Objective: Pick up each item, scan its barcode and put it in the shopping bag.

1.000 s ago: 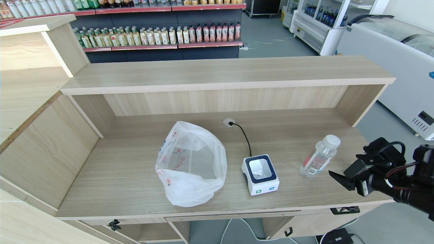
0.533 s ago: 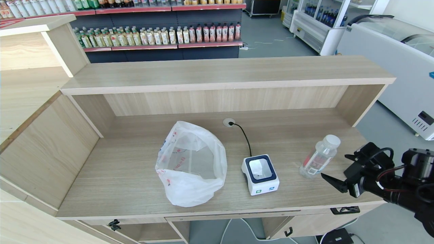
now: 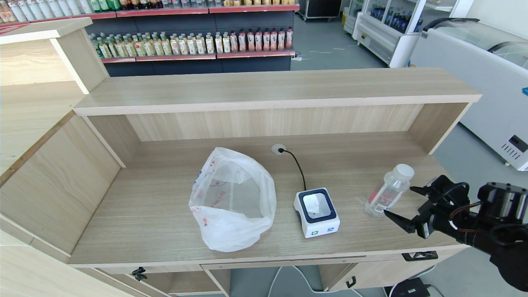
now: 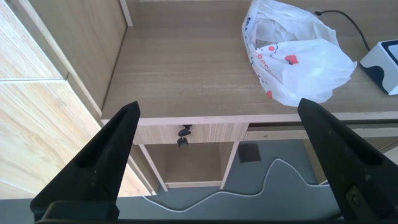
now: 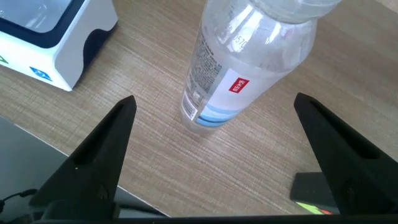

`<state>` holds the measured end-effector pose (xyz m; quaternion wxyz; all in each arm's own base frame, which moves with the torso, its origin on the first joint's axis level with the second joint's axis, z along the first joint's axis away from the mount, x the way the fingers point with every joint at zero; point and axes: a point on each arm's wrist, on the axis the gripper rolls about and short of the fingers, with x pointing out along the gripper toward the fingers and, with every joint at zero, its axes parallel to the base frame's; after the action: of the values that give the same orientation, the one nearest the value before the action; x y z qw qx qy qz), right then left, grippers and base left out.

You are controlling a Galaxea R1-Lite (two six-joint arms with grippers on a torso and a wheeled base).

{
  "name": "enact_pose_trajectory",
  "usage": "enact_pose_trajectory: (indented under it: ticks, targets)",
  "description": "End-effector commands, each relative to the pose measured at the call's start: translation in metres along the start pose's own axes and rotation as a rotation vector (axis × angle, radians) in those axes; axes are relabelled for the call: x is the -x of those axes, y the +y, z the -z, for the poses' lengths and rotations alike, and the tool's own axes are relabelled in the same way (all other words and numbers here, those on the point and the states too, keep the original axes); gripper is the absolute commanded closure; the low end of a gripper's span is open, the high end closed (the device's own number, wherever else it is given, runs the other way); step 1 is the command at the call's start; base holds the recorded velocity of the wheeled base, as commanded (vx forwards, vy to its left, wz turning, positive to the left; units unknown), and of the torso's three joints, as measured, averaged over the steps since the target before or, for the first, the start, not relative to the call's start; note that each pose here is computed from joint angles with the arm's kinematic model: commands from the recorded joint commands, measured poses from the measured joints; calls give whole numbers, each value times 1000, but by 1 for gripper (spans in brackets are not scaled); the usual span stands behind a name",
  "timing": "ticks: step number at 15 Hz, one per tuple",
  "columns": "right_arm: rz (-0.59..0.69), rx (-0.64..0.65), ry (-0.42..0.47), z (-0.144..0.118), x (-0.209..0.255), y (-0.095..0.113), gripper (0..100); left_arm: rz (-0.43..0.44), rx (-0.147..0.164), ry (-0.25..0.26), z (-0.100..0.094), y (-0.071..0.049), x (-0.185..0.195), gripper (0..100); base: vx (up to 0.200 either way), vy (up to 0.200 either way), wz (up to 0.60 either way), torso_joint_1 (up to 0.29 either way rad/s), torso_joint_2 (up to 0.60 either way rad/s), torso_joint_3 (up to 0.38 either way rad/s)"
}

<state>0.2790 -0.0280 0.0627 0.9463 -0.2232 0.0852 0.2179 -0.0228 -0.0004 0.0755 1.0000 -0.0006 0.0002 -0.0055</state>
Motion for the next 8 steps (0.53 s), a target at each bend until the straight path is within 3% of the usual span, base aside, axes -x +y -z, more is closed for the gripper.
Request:
enact_pose_trajectory:
  ticks: [1, 8]
  targets:
    - [-13, -8, 4, 7, -7, -2, 0, 0, 0, 0, 0, 0, 0, 0, 0, 0, 0, 0, 0, 0]
    - [-56, 7, -52, 14, -32, -11, 0, 1, 0, 0, 0, 0, 0, 0, 0, 0, 0, 0, 0, 0]
